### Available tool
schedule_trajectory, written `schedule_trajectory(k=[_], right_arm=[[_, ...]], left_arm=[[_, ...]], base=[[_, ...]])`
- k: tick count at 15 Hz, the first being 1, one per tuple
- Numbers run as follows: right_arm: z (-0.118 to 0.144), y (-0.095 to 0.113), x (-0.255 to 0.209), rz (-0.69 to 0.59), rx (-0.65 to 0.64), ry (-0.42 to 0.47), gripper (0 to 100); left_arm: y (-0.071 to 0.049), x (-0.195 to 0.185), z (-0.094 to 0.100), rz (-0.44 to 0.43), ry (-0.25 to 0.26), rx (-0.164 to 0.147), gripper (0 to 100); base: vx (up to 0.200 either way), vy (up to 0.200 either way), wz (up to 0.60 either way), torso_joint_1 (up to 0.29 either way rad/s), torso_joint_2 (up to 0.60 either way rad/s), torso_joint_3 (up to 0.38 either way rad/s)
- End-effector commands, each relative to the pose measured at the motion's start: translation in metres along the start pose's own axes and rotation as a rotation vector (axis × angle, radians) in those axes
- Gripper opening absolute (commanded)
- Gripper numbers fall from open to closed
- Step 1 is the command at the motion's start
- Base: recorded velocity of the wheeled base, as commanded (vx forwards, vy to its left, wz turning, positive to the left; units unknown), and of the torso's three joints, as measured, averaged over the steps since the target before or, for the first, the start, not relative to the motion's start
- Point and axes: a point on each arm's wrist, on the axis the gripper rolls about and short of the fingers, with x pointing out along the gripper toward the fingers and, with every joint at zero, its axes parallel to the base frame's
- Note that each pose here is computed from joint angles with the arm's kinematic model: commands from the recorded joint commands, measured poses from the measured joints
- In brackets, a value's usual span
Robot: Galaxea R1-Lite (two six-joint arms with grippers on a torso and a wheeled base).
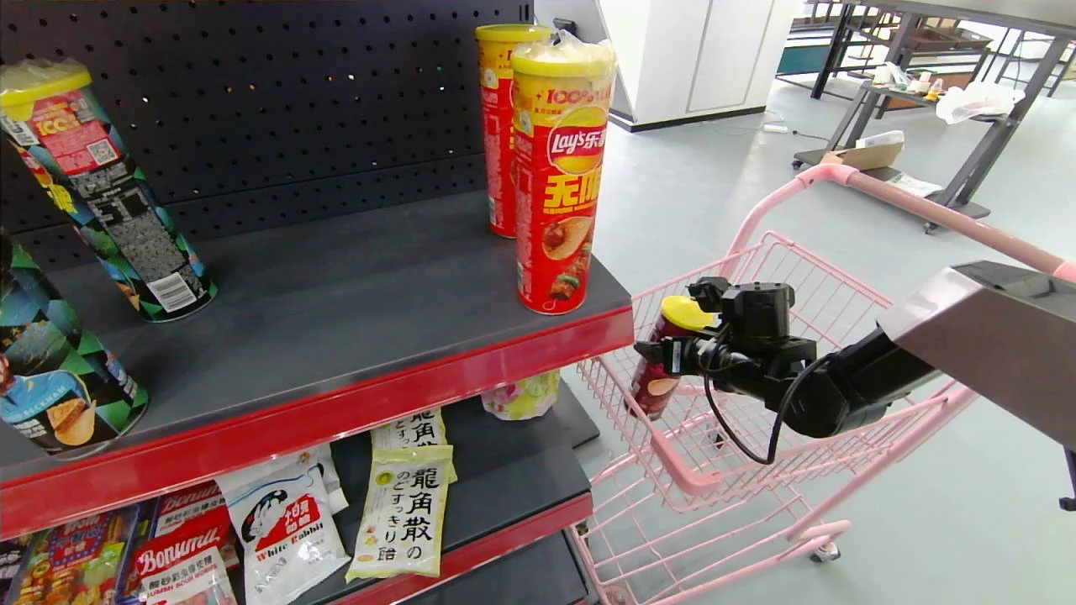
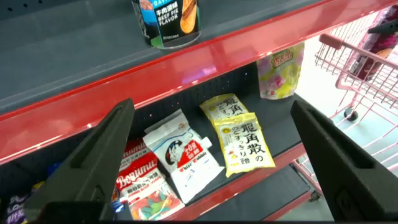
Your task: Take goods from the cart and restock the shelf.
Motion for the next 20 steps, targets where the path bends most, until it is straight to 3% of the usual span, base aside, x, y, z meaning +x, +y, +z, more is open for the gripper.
schedule_trajectory(k=[1,2,3,6,9,14,16,20], right_arm=[[-0.007,-0.007,0.016,-0.014,0.006,0.006,100],[-0.009,-0.009,0.018,-0.017,0.007,0.008,100],[-0.009,-0.009,0.022,-0.021,0.009,0.000,0],[-0.010,-0.010,0.024,-0.022,0.027,-0.005,0],[0.009,-0.004,-0.002,-0.013,0.020,-0.034,0],[0.082,-0.002,-0.125,-0.028,-0.042,-0.173,0],[0.101,0.001,-0.186,-0.038,-0.038,-0.156,0],[0.100,0.008,-0.301,-0.065,-0.055,-0.080,0]], left_arm=[[0.000,0.000,0.000,0.002,-0.001,0.000,100],[0.000,0.000,0.000,0.002,-0.001,0.000,100],[0.000,0.000,0.000,0.005,0.001,0.000,100],[0.000,0.000,0.001,0.004,0.005,0.000,100],[0.000,0.001,0.000,0.005,0.008,0.000,100],[0.001,0.002,0.003,0.004,0.016,0.000,100],[0.001,0.009,0.010,0.001,0.056,0.002,100],[0.002,0.018,0.020,-0.047,0.101,0.010,100]], base=[[0.000,0.000,0.00,0.000,0.00,0.000],[0.000,0.000,0.00,0.000,0.00,0.000],[0.000,0.000,0.00,0.000,0.00,0.000],[0.000,0.000,0.00,0.000,0.00,0.000],[0.000,0.000,0.00,0.000,0.00,0.000],[0.000,0.000,0.00,0.000,0.00,0.000],[0.000,0.000,0.00,0.000,0.00,0.000],[0.000,0.000,0.00,0.000,0.00,0.000]])
